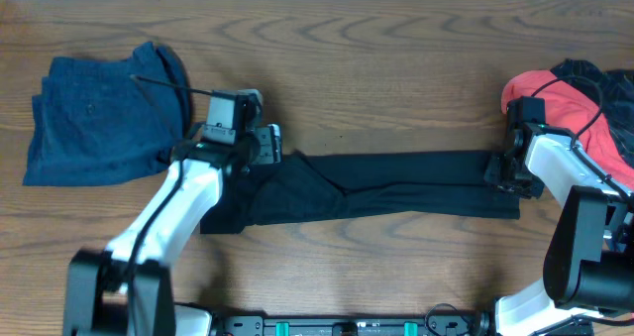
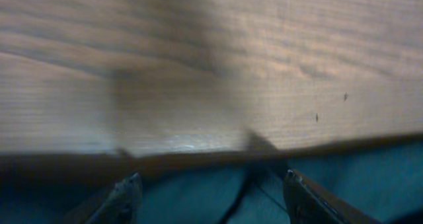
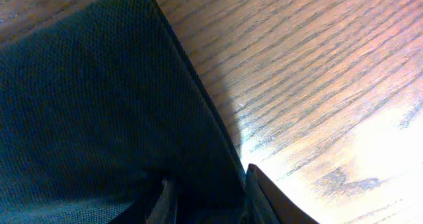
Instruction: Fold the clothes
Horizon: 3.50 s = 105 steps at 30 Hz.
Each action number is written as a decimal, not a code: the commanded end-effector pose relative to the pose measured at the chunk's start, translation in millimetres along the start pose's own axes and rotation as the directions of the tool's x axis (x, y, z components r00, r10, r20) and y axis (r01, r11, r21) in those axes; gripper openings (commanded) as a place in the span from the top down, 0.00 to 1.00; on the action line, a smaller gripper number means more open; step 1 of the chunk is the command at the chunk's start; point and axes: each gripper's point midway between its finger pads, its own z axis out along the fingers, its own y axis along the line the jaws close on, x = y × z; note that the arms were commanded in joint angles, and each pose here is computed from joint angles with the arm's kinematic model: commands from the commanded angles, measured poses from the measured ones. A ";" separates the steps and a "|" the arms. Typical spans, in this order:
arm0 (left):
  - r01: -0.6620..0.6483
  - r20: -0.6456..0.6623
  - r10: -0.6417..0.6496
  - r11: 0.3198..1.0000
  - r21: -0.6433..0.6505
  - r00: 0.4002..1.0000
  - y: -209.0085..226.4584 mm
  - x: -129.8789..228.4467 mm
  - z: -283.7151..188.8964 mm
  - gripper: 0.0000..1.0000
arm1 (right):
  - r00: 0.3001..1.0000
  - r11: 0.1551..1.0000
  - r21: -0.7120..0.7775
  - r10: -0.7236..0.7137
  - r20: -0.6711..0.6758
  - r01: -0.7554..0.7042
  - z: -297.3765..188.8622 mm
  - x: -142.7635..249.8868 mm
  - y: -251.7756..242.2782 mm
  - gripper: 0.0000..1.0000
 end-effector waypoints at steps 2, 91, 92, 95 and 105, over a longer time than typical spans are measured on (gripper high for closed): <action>-0.033 -0.075 0.046 0.985 0.169 0.996 -23.8 14.6 25.4 0.30 | 0.994 0.999 0.054 0.008 -0.112 -0.002 26.4 29.7 -12.0 0.66; 0.025 -0.313 -0.003 0.997 0.068 0.950 -72.1 98.0 50.5 0.76 | 0.989 0.998 0.051 -0.012 -0.149 0.020 25.2 38.3 -12.8 0.59; 0.031 -0.305 -0.009 0.997 0.067 0.952 -70.6 95.1 51.0 0.72 | 0.988 0.998 0.052 -0.012 -0.151 0.020 25.1 38.8 -13.0 0.59; 0.051 -0.282 -0.030 0.997 0.065 0.959 -64.9 85.4 51.5 0.65 | 0.988 0.998 0.053 -0.013 -0.156 0.022 24.9 40.1 -13.3 0.59; 0.034 -0.105 -0.020 0.990 0.140 0.994 -75.0 29.8 7.4 0.33 | 0.983 0.988 -0.137 -0.097 -0.155 0.076 23.6 35.1 11.6 0.54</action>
